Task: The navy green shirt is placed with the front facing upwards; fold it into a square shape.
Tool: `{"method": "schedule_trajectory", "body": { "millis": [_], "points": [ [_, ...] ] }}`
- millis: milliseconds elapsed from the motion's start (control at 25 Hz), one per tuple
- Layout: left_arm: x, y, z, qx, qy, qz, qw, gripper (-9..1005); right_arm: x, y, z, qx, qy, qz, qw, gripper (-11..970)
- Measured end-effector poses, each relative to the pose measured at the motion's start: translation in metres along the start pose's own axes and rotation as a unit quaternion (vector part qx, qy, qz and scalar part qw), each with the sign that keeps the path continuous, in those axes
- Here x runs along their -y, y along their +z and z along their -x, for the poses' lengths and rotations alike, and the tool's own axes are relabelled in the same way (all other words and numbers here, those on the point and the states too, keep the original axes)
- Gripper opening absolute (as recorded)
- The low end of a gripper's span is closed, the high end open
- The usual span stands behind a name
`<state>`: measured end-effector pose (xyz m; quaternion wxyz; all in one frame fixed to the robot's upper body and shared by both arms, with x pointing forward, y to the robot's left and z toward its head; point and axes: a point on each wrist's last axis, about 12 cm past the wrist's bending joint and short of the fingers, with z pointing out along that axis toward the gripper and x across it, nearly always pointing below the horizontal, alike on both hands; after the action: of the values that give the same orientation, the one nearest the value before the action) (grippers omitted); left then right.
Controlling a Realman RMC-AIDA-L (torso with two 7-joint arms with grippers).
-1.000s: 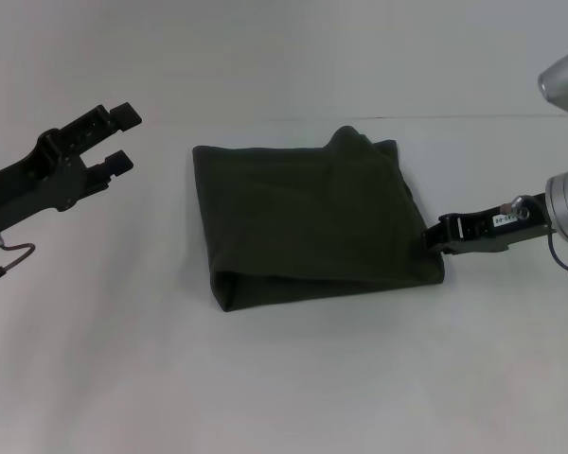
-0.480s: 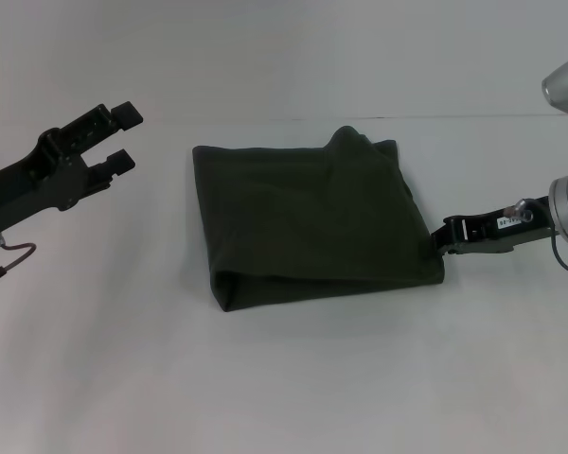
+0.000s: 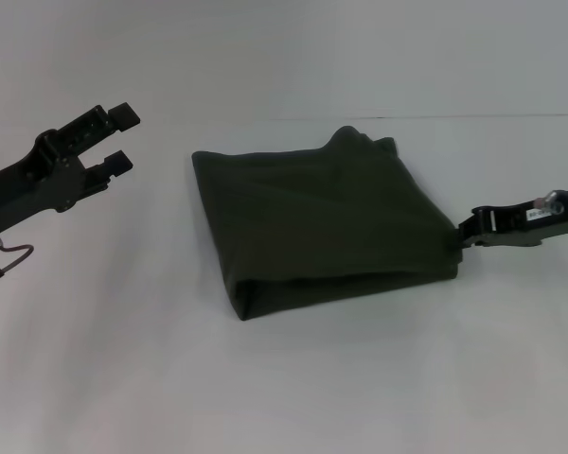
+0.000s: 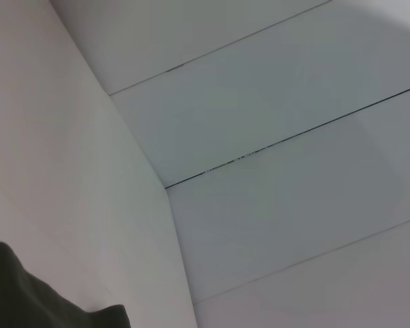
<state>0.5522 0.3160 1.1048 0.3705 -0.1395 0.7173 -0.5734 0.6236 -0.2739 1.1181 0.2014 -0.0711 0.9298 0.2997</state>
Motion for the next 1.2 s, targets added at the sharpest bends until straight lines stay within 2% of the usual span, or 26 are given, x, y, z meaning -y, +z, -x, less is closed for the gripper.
{"method": "schedule_trajectory", "body": {
  "millis": [120, 480, 720, 880, 1000, 1160, 1200],
  "points": [
    [0.000, 0.000, 0.000, 0.000, 0.000, -0.001, 1.000, 921, 0.003, -0.004, -0.001, 0.005, 0.006, -0.002, 1.000, 14],
    [0.002, 0.003, 0.001, -0.003, 0.002, -0.003, 1.000, 921, 0.003, 0.002, 0.002, 0.011, 0.001, -0.021, 1.000, 19],
    [0.001, 0.002, 0.000, -0.002, 0.001, -0.002, 1.000, 921, 0.013, 0.001, 0.006, 0.021, 0.009, -0.072, 0.997, 22],
    [0.001, 0.002, -0.001, -0.004, 0.000, -0.001, 1.000, 920, 0.019, -0.005, 0.010, 0.029, 0.022, -0.089, 0.995, 169],
    [0.002, 0.004, -0.007, -0.039, 0.004, 0.001, 0.999, 920, 0.031, -0.028, 0.015, 0.059, 0.044, -0.088, 0.993, 284],
    [0.005, 0.004, -0.024, -0.136, -0.003, 0.015, 0.991, 921, 0.041, -0.068, 0.021, 0.098, 0.076, -0.023, 0.992, 446],
    [0.005, 0.004, -0.027, -0.148, -0.008, 0.017, 0.989, 921, 0.043, -0.076, 0.021, 0.103, 0.083, -0.006, 0.991, 445]
  ]
}}
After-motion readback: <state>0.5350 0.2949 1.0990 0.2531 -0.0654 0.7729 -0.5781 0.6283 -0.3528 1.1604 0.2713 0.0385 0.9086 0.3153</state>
